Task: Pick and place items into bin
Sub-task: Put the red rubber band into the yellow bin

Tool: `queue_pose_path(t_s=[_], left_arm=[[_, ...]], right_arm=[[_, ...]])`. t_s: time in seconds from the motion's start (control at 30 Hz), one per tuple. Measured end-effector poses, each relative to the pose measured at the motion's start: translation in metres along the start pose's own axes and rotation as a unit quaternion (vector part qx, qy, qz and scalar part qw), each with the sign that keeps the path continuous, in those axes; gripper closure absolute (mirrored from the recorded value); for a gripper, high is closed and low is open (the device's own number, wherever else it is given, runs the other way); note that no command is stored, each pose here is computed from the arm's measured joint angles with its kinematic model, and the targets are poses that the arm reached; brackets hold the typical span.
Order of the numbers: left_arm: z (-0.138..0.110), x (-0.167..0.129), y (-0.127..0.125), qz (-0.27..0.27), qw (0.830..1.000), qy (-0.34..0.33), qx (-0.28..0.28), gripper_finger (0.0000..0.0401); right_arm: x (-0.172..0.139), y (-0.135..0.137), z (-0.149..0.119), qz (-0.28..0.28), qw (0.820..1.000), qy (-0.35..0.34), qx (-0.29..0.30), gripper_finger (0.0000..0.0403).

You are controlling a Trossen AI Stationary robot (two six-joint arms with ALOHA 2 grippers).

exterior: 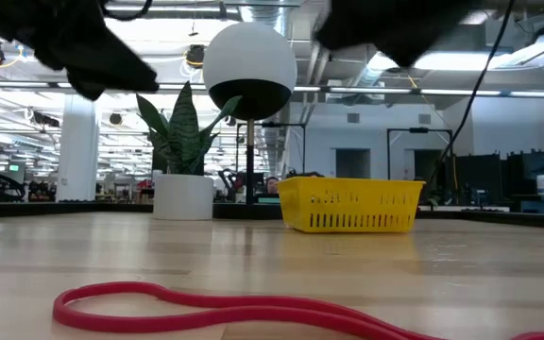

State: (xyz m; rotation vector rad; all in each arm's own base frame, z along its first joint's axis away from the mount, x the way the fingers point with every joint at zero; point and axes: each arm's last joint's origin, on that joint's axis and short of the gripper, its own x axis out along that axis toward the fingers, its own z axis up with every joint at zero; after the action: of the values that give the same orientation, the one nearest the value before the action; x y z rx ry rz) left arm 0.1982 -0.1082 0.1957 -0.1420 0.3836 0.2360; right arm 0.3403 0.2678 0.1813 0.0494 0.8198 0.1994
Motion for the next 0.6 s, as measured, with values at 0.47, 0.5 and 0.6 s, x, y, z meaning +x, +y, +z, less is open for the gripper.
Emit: queue_pose_path(t_s=[0.47, 0.5, 0.6], left_arm=[[-0.039, 0.001, 0.021, 0.035, 0.997, 0.034, -0.064, 0.0299], [-0.040, 0.001, 0.021, 0.037, 0.997, 0.035, -0.065, 0.0299], [-0.040, 0.001, 0.021, 0.040, 0.997, 0.031, -0.066, 0.0299]], right_arm=[[0.035, -0.005, -0.023, -0.032, 0.999, 0.032, 0.031, 0.0317], [0.035, -0.005, -0.023, -0.031, 0.998, 0.032, 0.037, 0.0317], [0.037, -0.005, -0.024, -0.032, 0.998, 0.034, 0.043, 0.0317]])
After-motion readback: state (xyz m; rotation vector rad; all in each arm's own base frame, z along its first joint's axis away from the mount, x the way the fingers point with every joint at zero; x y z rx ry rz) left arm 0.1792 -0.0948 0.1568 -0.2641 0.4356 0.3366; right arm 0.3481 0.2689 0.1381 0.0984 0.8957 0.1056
